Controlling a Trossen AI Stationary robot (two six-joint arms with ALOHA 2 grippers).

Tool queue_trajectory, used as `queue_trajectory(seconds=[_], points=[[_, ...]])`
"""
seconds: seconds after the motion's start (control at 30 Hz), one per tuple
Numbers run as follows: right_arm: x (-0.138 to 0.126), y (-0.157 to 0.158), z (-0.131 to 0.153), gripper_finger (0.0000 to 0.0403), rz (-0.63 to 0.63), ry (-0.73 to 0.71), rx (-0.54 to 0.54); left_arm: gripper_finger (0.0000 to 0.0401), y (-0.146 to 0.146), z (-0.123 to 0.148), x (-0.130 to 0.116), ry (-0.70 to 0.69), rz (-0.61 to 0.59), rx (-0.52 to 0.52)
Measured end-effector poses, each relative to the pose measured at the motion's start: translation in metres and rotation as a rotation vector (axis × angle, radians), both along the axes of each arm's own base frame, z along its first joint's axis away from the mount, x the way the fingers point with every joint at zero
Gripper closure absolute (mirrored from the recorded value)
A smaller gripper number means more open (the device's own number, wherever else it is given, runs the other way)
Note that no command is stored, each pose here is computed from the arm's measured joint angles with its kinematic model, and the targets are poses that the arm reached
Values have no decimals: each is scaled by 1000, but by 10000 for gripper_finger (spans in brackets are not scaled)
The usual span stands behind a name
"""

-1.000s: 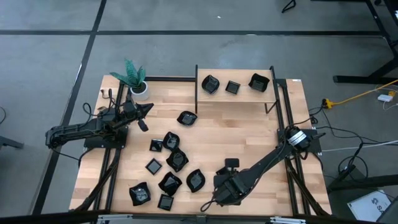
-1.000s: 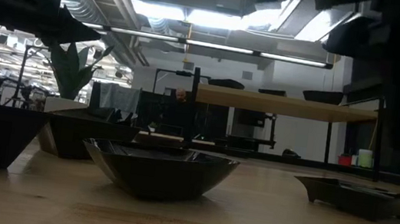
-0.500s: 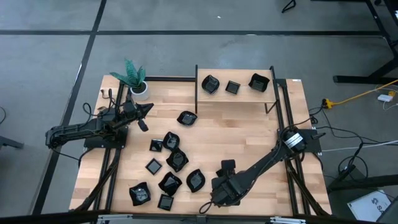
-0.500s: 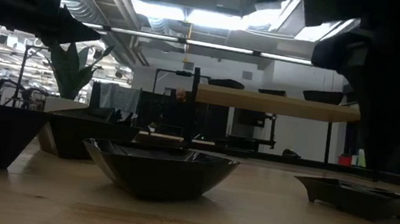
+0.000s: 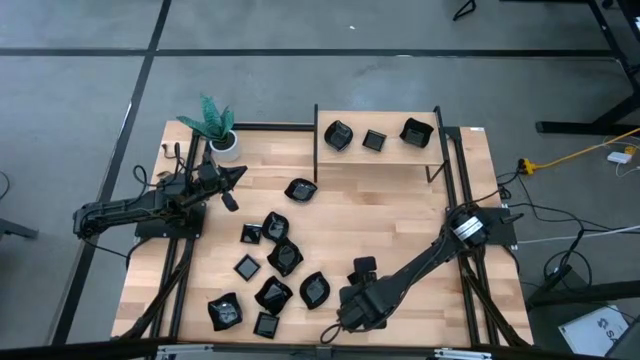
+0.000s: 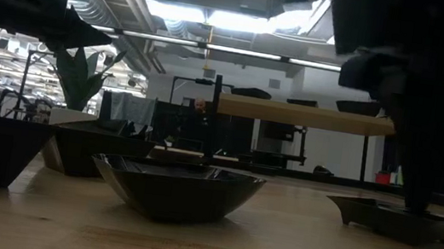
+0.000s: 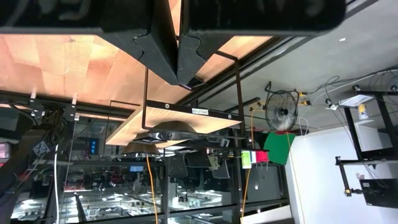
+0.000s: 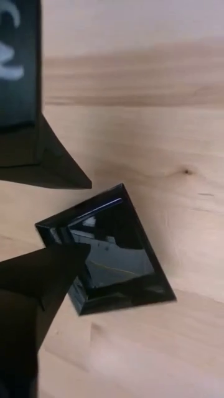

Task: Pick & Place Mini shaped plates
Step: Stack the black square plate on top of the black square plate on the shelf

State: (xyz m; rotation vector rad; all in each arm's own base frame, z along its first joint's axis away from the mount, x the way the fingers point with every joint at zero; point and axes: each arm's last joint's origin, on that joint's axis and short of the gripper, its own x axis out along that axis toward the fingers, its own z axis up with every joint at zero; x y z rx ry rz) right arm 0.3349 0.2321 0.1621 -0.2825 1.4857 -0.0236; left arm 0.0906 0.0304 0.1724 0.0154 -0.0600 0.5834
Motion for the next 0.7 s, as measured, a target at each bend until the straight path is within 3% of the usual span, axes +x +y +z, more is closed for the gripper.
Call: queue_trajectory(seconds=[0.43, 0.7], points=[[1, 1, -6, 256, 16, 6, -14, 397, 0, 0, 0, 0, 0, 0], [1, 1, -6, 321, -10, 1, -11, 397, 0, 0, 0, 0, 0, 0]])
